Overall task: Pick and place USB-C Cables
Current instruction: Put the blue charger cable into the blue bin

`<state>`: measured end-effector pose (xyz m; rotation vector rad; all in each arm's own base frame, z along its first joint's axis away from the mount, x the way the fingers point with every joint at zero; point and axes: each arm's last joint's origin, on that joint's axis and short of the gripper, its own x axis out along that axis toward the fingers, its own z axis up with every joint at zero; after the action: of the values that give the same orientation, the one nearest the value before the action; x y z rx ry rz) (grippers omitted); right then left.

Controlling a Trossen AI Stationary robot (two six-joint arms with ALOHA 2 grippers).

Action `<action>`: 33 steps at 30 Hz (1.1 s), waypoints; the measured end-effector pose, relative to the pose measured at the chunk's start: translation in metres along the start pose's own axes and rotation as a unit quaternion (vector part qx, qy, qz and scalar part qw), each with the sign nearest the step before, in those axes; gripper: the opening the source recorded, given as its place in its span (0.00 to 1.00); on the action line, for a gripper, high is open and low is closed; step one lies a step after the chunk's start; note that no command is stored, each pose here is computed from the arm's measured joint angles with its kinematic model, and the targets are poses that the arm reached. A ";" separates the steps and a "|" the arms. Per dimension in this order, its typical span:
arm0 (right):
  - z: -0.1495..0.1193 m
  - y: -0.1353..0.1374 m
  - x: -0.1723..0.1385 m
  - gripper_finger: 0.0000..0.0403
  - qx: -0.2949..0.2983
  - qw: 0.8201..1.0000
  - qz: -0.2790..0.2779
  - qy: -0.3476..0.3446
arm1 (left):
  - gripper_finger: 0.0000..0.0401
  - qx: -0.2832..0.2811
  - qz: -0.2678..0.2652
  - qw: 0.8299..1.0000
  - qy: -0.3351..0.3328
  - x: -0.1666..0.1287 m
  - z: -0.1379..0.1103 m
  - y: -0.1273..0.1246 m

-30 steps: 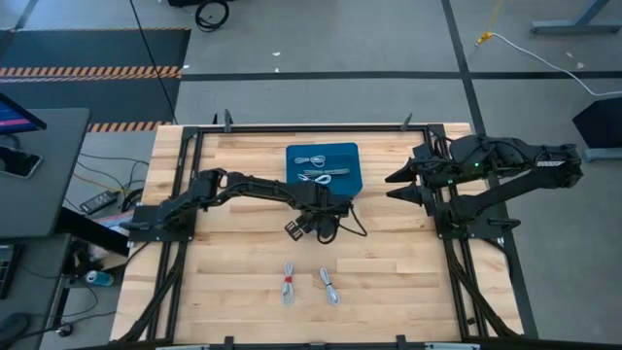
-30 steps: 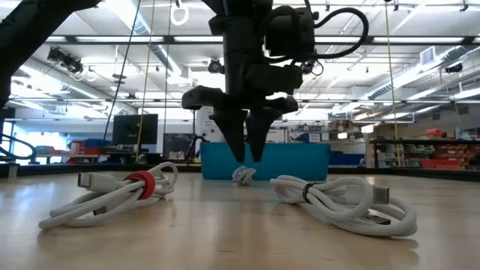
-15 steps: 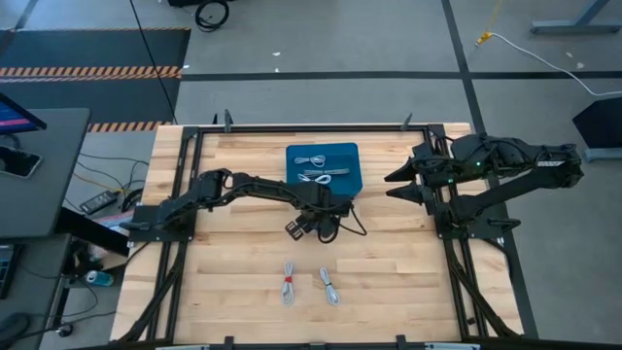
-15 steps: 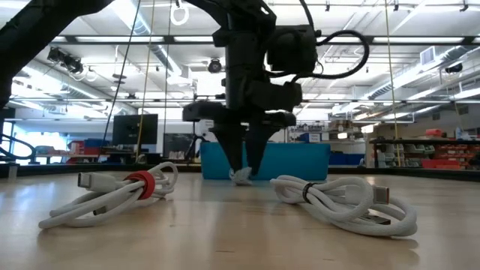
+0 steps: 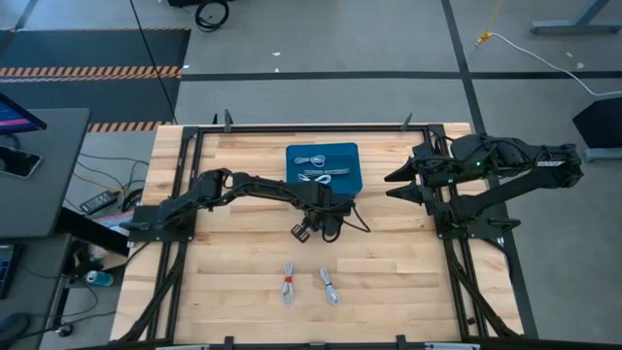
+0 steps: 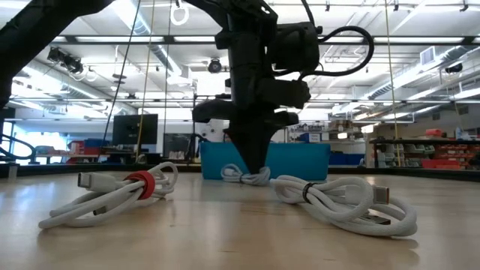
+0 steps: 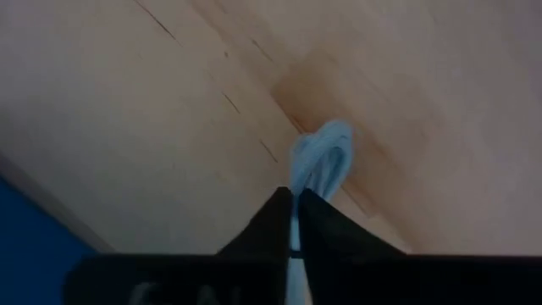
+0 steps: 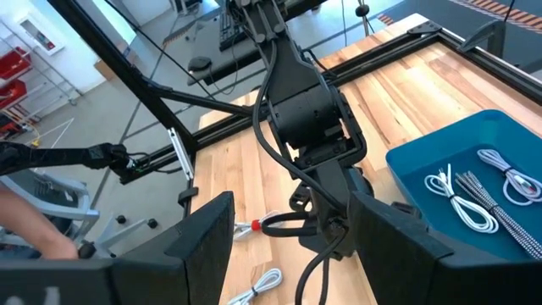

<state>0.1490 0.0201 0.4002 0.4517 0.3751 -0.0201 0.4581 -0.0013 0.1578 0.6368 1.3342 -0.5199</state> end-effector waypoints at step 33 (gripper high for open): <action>0.005 0.002 -0.001 0.59 -0.016 1.000 0.011 -0.024 | 0.00 -0.280 0.132 0.943 -0.123 -0.125 -0.027 0.087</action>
<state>0.1504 0.0201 0.4051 0.4220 0.3223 -0.0044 0.4769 0.0787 0.2884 0.2584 1.0676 0.0121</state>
